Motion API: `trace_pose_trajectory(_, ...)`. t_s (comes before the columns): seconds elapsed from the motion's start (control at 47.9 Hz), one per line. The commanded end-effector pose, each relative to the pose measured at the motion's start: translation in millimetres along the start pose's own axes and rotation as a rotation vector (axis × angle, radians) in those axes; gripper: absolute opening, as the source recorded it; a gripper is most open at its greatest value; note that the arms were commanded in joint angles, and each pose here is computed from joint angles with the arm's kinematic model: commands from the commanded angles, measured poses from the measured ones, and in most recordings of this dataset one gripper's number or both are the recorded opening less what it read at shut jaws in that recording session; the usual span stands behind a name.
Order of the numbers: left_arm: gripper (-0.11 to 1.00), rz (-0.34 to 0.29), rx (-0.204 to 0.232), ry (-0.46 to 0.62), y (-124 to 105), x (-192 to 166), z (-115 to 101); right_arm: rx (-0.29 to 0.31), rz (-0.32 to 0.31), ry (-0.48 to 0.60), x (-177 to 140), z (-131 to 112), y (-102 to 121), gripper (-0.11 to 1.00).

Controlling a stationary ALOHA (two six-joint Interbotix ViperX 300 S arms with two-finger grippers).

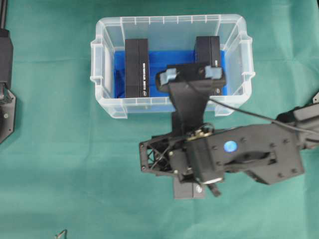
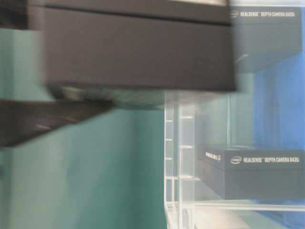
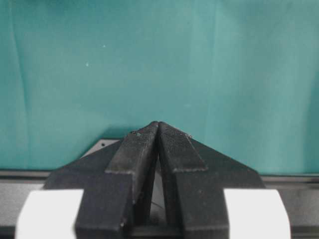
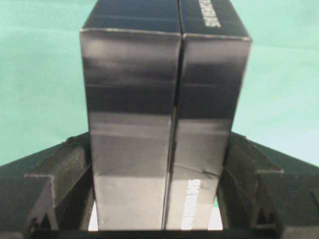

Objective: Take the box out of the case with the right arm.
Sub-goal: 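Carry the box with the right gripper toward the table in front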

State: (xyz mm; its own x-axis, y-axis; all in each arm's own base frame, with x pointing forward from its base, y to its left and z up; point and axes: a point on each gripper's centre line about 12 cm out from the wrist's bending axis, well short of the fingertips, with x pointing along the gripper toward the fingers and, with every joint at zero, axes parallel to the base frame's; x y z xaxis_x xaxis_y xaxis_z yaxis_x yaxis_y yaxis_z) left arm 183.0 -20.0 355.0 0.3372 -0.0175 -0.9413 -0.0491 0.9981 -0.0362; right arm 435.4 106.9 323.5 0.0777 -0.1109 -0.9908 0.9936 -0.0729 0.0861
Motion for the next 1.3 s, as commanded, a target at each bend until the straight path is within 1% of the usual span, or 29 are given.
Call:
trace_pose_trajectory(0.0, 0.00, -0.004, 0.002, -0.027, -1, -8, 4, 0.004, 0.044, 0.036, 3, -1, 0, 0.66)
trace_pose_trajectory(0.146, 0.00, -0.004, 0.002, -0.026, -1, -8, 5, 0.003, 0.046, 0.083, 33, -11, 0, 0.66)
trace_pose_trajectory(0.334, 0.00, -0.004, 0.001, -0.024, -1, -7, 5, 0.004, 0.019, 0.116, 77, -19, -9, 0.66)
trace_pose_trajectory(0.376, 0.00, -0.004, 0.001, -0.026, -1, -7, 5, 0.005, 0.021, 0.125, 87, -20, -11, 0.66)
trace_pose_trajectory(0.439, 0.00, -0.004, 0.001, -0.024, -1, -7, 5, 0.010, 0.042, 0.150, 102, -23, -12, 0.66)
trace_pose_trajectory(0.543, 0.00, -0.004, 0.001, -0.026, -1, -7, 5, 0.017, 0.086, 0.171, 115, -26, -11, 0.66)
trace_pose_trajectory(0.585, 0.00, -0.004, 0.001, -0.024, -1, -7, 5, 0.019, 0.090, 0.173, 118, -26, -11, 0.66)
trace_pose_trajectory(0.731, 0.00, -0.004, 0.001, -0.023, -1, -7, 6, 0.018, 0.048, 0.159, 122, -24, -18, 0.66)
trace_pose_trajectory(0.815, 0.00, -0.004, 0.001, -0.024, -1, -7, 5, 0.019, 0.036, 0.156, 122, -23, -19, 0.66)
trace_pose_trajectory(0.961, 0.00, -0.004, 0.001, -0.024, -1, -7, 5, 0.018, 0.036, 0.153, 122, -22, -19, 0.67)
trace_pose_trajectory(1.003, 0.00, -0.004, 0.001, -0.026, -1, -7, 5, 0.018, 0.037, 0.154, 121, -23, -19, 0.71)
trace_pose_trajectory(1.087, 0.00, -0.004, 0.002, -0.026, -1, -8, 5, 0.018, 0.038, 0.154, 121, -22, -18, 0.87)
trace_pose_trajectory(1.129, 0.00, -0.004, 0.002, -0.024, -1, -7, 5, 0.018, 0.038, 0.152, 122, -22, -18, 0.92)
trace_pose_trajectory(1.191, 0.00, -0.004, 0.002, -0.024, -1, -7, 5, 0.017, 0.040, 0.151, 121, -22, -18, 0.95)
trace_pose_trajectory(1.275, 0.00, -0.004, 0.002, -0.024, -1, -7, 5, 0.017, 0.041, 0.151, 120, -22, -18, 0.94)
